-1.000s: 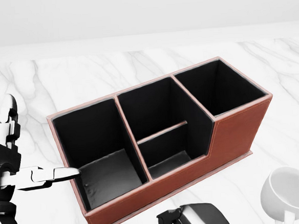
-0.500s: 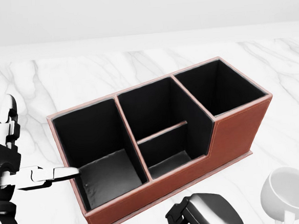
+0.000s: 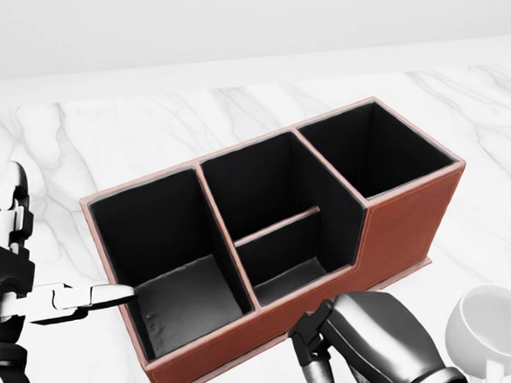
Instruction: Pick up the book and place it in the front compartment of the caddy.
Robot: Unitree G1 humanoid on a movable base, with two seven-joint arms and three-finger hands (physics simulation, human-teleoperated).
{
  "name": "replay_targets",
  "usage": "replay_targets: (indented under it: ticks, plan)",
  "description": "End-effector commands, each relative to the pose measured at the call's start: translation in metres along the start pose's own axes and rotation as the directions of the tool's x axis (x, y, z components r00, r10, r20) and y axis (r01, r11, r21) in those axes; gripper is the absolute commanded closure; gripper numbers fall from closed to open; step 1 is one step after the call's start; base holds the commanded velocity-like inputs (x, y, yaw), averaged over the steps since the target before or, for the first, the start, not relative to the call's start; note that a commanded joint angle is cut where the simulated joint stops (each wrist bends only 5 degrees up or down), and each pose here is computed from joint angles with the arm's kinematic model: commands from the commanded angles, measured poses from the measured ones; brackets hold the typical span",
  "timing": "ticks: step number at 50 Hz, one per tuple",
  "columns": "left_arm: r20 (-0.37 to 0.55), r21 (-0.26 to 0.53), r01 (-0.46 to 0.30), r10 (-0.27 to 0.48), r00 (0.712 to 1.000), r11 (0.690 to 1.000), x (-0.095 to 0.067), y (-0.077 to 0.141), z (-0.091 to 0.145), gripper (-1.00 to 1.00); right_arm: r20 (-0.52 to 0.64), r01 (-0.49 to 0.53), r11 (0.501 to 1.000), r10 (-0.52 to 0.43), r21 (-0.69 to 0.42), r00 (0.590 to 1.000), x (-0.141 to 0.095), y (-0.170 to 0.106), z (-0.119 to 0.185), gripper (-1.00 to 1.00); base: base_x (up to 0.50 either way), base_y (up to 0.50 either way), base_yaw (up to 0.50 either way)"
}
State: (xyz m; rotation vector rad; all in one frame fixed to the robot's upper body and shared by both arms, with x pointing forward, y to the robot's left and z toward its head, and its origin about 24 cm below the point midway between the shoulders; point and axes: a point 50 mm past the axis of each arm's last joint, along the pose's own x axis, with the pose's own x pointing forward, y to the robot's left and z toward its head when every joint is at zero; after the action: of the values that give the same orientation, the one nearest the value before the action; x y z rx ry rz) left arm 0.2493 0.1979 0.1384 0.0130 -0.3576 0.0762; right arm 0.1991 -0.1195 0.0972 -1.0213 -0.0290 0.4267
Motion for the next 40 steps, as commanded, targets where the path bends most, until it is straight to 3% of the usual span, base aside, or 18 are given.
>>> replay_targets:
  ticks: [1,20,40]
  plan:
    - [0.006,0.001,-0.002,0.002,1.0,1.0,0.0,0.0,0.001,-1.0,0.01,0.044,0.997,-0.043,-0.06,0.999,-0.002,-0.019,0.008,1.0,0.0,0.0,0.0]
    - [0.001,0.001,-0.003,0.003,1.0,1.0,0.0,0.0,0.0,-1.0,0.048,0.107,0.986,-0.102,-0.128,0.994,0.002,-0.042,0.021,1.0,0.0,0.0,0.0]
    - [0.004,-0.001,-0.004,0.004,1.0,1.0,0.0,0.001,0.001,-1.0,0.148,0.287,0.935,-0.26,-0.207,0.954,0.016,-0.084,0.046,1.0,0.0,0.0,0.0]
